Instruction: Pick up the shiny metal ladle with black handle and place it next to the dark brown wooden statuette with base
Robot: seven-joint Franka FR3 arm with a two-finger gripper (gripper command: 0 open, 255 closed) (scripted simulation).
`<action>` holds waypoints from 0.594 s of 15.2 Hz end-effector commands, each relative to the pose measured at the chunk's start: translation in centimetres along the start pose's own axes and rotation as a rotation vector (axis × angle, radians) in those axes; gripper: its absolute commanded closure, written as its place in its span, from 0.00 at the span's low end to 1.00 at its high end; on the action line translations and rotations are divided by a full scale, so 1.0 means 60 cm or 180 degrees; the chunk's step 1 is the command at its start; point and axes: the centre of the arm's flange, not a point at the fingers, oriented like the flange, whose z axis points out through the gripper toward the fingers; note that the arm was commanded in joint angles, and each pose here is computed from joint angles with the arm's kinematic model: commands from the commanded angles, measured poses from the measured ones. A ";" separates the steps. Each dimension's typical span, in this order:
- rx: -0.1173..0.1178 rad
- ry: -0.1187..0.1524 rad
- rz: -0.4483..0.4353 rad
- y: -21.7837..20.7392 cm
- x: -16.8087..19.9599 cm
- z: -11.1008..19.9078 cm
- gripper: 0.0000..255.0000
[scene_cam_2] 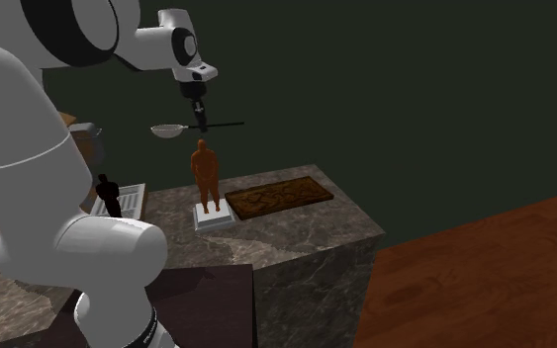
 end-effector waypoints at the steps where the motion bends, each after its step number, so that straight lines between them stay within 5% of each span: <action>1: 0.0001 0.0000 0.0003 -0.024 -0.043 0.000 1.00; 9: 0.0001 0.0000 0.0003 -0.113 -0.194 -0.008 1.00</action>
